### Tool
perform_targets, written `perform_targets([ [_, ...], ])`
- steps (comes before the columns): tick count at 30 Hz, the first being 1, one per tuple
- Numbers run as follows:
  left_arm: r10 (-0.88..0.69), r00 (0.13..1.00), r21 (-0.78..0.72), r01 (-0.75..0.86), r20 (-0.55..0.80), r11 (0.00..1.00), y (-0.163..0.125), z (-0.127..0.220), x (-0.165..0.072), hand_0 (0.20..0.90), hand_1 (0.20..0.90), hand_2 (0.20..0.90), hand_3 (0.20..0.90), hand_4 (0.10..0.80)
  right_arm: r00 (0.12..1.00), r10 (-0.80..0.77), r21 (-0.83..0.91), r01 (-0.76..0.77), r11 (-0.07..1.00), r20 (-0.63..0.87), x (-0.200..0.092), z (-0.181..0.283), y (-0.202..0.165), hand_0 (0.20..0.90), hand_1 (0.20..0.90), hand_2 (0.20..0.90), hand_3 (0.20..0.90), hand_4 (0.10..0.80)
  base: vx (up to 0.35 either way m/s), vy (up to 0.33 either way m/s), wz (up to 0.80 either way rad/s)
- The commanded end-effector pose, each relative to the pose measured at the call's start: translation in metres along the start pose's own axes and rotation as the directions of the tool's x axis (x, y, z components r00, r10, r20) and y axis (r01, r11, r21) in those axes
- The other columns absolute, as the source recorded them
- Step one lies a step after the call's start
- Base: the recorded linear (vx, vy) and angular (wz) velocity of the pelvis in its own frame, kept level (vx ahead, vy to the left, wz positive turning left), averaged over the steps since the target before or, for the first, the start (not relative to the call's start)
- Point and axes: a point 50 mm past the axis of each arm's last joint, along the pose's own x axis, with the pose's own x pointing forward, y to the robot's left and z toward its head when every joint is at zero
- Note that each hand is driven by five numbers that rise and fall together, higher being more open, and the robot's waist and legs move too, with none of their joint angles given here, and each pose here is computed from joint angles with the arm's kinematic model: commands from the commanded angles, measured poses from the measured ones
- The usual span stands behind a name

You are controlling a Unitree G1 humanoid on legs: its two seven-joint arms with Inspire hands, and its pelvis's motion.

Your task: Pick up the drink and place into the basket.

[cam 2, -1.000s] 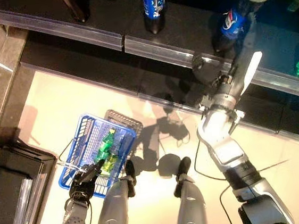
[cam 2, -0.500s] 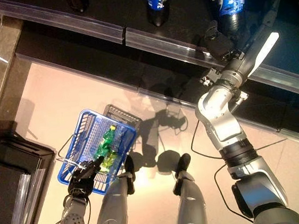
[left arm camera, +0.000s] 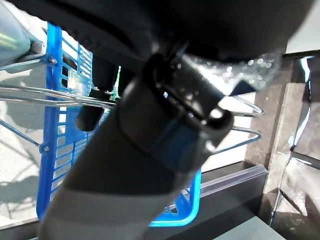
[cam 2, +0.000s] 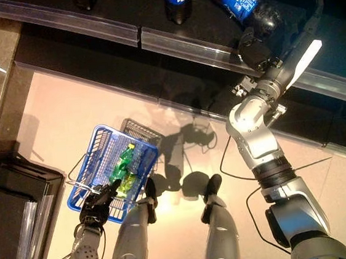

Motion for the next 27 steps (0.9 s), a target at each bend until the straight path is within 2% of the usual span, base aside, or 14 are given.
perform_targets([
  [1,-0.030,0.999,0.028,0.029,0.042,0.999,0.017,0.001,-0.017,0.300,0.300,0.300,0.200,0.100,0.954,0.076,0.071,-0.101,0.992,0.291,0.022,0.075,0.011,0.900,0.900,0.900,0.900,0.800,0.000,0.000,0.00],
  [2,-0.031,0.999,0.027,0.030,0.045,0.999,0.018,0.002,-0.017,0.300,0.300,0.300,0.200,0.100,0.934,0.173,-0.015,-0.177,0.984,0.314,0.023,0.078,0.016,0.900,0.900,0.900,0.900,0.800,0.000,0.000,0.00],
  [6,-0.025,0.998,0.037,0.023,0.049,0.999,0.024,0.008,-0.018,0.300,0.300,0.300,0.200,0.100,0.873,0.349,-0.226,-0.285,0.932,0.339,0.025,0.087,0.024,0.900,0.900,0.900,0.900,0.800,0.044,-0.004,0.00],
  [13,0.000,0.999,0.061,-0.003,0.046,0.998,0.034,0.014,-0.020,0.300,0.300,0.300,0.200,0.100,0.808,0.489,-0.345,-0.380,0.858,0.328,0.029,0.101,0.031,0.900,0.900,0.900,0.900,0.800,0.017,-0.007,0.00],
  [18,0.002,0.999,0.076,-0.006,0.051,0.997,0.037,0.021,-0.019,0.300,0.300,0.300,0.200,0.100,0.812,0.501,-0.401,-0.370,0.838,0.299,0.035,0.108,0.034,0.900,0.900,0.900,0.900,0.800,0.013,-0.018,0.05],
  [27,0.011,0.997,0.100,-0.018,0.073,0.995,0.041,0.036,-0.017,0.300,0.300,0.300,0.200,0.100,0.907,0.346,-0.551,-0.167,0.818,0.240,0.075,0.109,0.027,0.900,0.900,0.900,0.900,0.800,0.004,-0.007,0.03],
])
